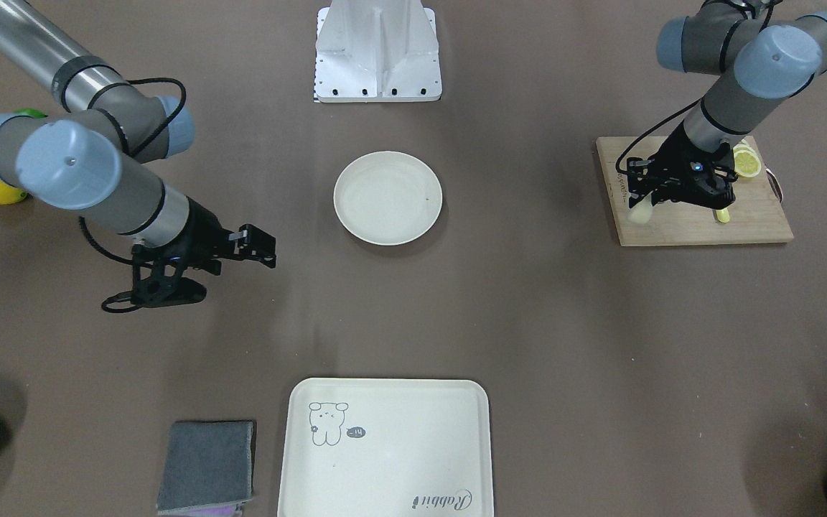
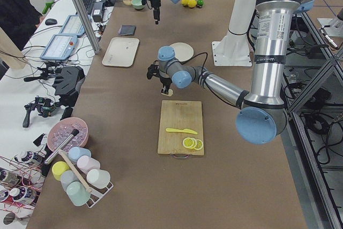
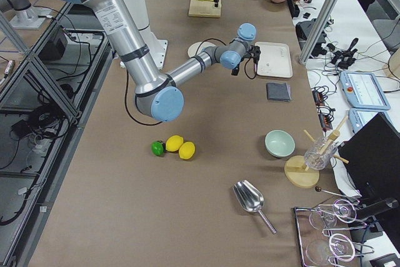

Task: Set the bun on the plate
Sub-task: 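Retract the right gripper from the plate while the left gripper grasps the bun, then carry the bun with the left gripper over the white plate, then lower the bun onto the plate and open the left gripper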

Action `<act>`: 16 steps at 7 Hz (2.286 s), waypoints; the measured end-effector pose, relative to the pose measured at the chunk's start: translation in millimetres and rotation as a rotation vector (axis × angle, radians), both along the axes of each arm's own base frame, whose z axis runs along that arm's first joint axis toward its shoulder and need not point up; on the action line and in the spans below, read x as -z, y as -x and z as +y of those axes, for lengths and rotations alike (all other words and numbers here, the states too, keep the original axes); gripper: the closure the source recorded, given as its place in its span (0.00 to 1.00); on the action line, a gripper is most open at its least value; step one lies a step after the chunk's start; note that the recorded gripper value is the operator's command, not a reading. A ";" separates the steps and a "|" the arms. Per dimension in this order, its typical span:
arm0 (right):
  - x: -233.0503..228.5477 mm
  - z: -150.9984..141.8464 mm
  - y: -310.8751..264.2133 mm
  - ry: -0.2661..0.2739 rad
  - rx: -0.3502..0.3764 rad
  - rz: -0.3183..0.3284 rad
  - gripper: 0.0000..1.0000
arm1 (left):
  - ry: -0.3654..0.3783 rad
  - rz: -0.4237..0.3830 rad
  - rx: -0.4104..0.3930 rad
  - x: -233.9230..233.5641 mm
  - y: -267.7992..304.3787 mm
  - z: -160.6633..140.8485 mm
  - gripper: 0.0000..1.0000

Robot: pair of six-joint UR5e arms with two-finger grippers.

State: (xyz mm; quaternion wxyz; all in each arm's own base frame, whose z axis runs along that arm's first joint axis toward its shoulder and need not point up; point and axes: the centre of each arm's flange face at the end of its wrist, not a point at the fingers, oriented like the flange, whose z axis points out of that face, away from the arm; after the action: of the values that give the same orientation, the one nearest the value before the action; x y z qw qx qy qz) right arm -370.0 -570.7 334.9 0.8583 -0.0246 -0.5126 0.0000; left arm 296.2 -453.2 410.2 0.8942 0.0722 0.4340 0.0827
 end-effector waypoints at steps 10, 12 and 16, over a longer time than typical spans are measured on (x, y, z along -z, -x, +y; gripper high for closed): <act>-128.5 -24.4 -164.8 -0.099 -0.021 0.062 0.00 | 0.188 -0.018 0.139 239.9 -332.7 64.2 0.55; -130.9 -23.5 -162.9 -0.090 -0.014 0.068 0.00 | 0.188 -0.026 0.137 231.3 -336.8 64.9 0.03; -131.8 -25.8 -171.8 -0.084 -0.028 0.072 0.00 | 0.151 -0.043 0.145 228.8 -278.0 35.0 0.02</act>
State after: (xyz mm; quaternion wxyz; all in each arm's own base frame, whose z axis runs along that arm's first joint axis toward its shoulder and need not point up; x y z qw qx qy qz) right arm -198.3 -596.6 466.7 0.8764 0.0187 -0.4811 -0.0084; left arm 574.2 -418.2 181.4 0.9098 0.0341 0.4134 -0.0136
